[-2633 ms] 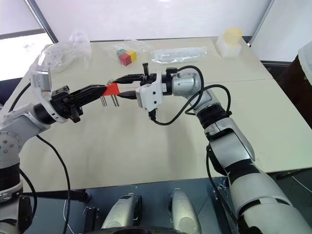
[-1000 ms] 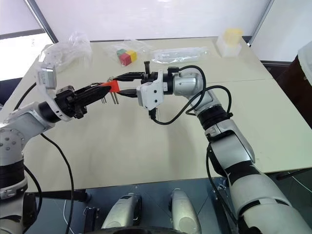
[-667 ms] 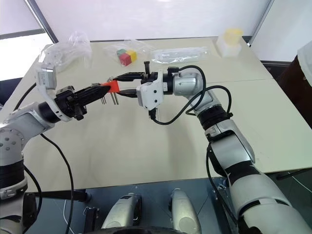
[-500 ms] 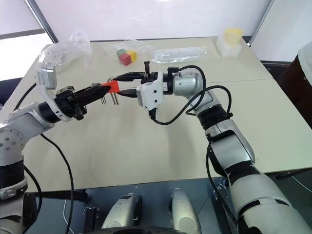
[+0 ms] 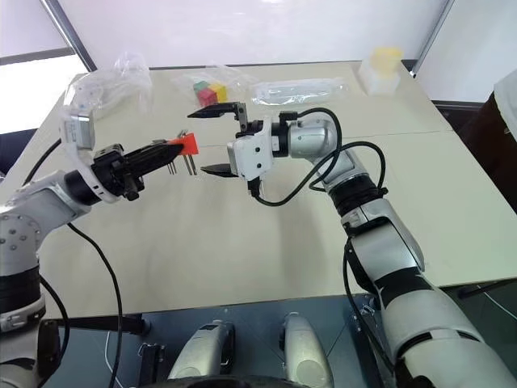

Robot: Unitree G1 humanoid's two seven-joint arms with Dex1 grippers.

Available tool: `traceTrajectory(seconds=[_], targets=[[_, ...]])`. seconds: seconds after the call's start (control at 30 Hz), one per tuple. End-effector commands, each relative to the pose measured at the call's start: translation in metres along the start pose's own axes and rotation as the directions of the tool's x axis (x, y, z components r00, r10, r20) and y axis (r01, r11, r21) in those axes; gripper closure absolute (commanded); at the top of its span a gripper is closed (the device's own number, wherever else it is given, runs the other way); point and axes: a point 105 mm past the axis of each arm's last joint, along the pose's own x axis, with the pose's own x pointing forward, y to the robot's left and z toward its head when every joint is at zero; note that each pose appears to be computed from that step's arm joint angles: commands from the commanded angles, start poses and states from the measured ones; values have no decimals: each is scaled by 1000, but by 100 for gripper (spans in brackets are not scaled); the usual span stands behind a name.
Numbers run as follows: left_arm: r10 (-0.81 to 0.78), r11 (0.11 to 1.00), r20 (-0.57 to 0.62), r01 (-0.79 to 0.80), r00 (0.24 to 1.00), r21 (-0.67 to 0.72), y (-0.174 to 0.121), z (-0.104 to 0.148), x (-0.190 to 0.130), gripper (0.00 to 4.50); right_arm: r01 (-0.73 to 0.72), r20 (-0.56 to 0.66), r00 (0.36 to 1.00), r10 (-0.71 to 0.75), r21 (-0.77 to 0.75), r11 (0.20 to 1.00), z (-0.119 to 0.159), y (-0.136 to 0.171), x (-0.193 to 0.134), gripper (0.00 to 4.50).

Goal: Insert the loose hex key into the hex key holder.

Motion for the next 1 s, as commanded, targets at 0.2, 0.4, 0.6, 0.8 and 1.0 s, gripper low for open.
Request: traceTrajectory(seconds=[0.2, 0.4, 0.6, 0.8, 1.0], targets=[[18, 969, -78, 2, 997, 248, -12, 7, -7, 450, 103, -226, 974, 5, 463, 881, -38, 2, -23, 3], [47, 969, -40, -36, 998, 243, -11, 11, -12, 450, 426, -477, 879, -12, 772, 471, -59, -6, -12, 3], [72, 967, -14, -66, 997, 247, -9, 16, -15, 450, 575, -634, 750, 189, 766, 286, -73, 13, 4, 3], [92, 966, -3, -88, 996, 241, -6, 17, -18, 450, 703, -707, 571, 417, 684, 196, -90, 53, -4, 3], [102, 966, -6, -97, 995, 240, -7, 13, -19, 450, 707, -699, 513, 499, 673, 217, -90, 65, -7, 3]])
